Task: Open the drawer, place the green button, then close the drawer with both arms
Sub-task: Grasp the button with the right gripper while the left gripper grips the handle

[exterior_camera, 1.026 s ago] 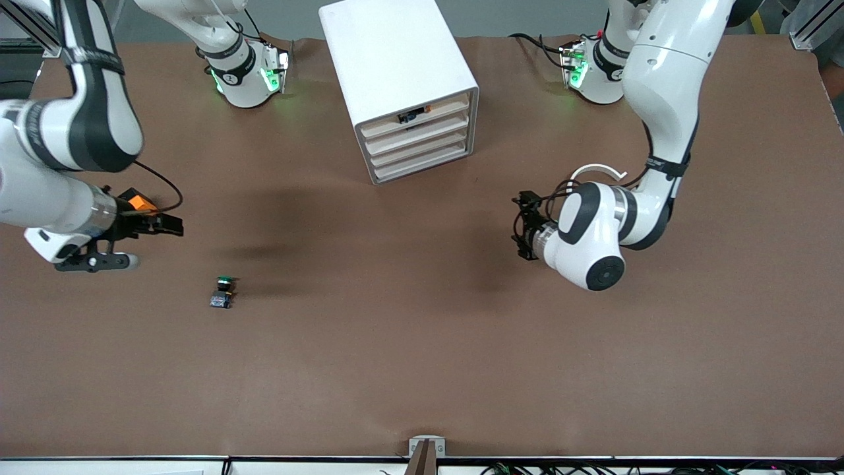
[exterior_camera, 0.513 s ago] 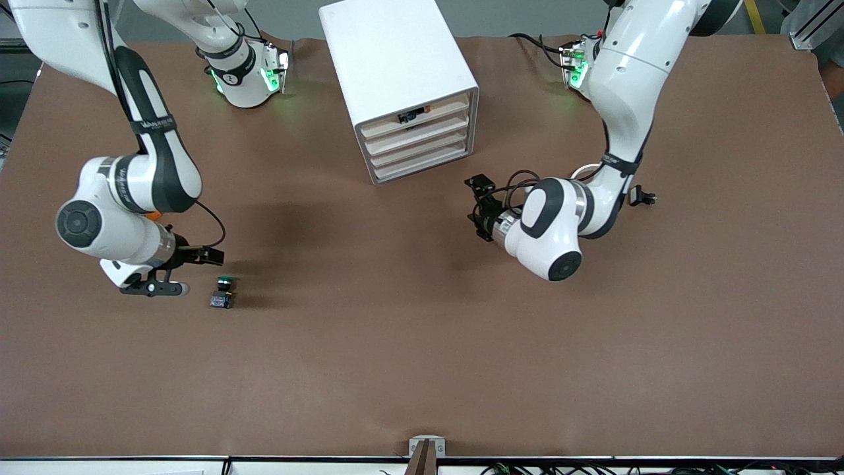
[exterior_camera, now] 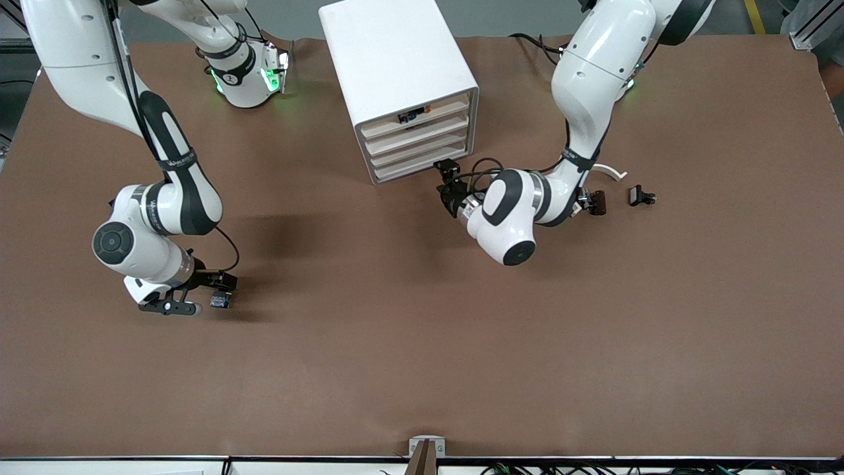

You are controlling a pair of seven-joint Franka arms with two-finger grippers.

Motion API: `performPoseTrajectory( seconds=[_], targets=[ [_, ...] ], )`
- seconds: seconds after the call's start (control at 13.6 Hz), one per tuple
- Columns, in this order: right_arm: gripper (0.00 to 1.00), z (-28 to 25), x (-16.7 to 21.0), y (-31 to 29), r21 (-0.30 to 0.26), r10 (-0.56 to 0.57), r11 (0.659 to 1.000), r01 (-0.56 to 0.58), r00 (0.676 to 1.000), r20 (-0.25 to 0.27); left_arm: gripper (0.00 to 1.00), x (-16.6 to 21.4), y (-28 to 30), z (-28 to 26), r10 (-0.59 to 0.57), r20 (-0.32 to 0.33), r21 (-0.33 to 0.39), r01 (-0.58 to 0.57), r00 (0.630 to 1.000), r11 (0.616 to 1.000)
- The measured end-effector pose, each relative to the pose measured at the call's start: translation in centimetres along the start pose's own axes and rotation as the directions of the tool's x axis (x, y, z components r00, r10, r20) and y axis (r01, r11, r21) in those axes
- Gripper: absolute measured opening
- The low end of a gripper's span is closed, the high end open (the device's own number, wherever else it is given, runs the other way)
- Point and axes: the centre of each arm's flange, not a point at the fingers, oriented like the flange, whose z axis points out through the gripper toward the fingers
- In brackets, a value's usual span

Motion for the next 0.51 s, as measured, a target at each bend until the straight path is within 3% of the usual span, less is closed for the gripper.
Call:
performPoseTrajectory(
  seconds=[0.15,0.51],
  targets=[
    [1.00,1.1,0.6,-0.3,-0.001,0.011,1.000,-0.011,1.000,0.006,0.58,-0.2,-0.1,1.6,0.002,-0.023,0.026,-0.002,1.000,1.000],
    [0.95,2.8,0.9,-0.3,-0.004,0.012,1.000,-0.012,1.000,0.022,0.56,-0.8,-0.7,4.1,0.017,-0.043,0.073,-0.013,0.999,0.997]
  ],
)
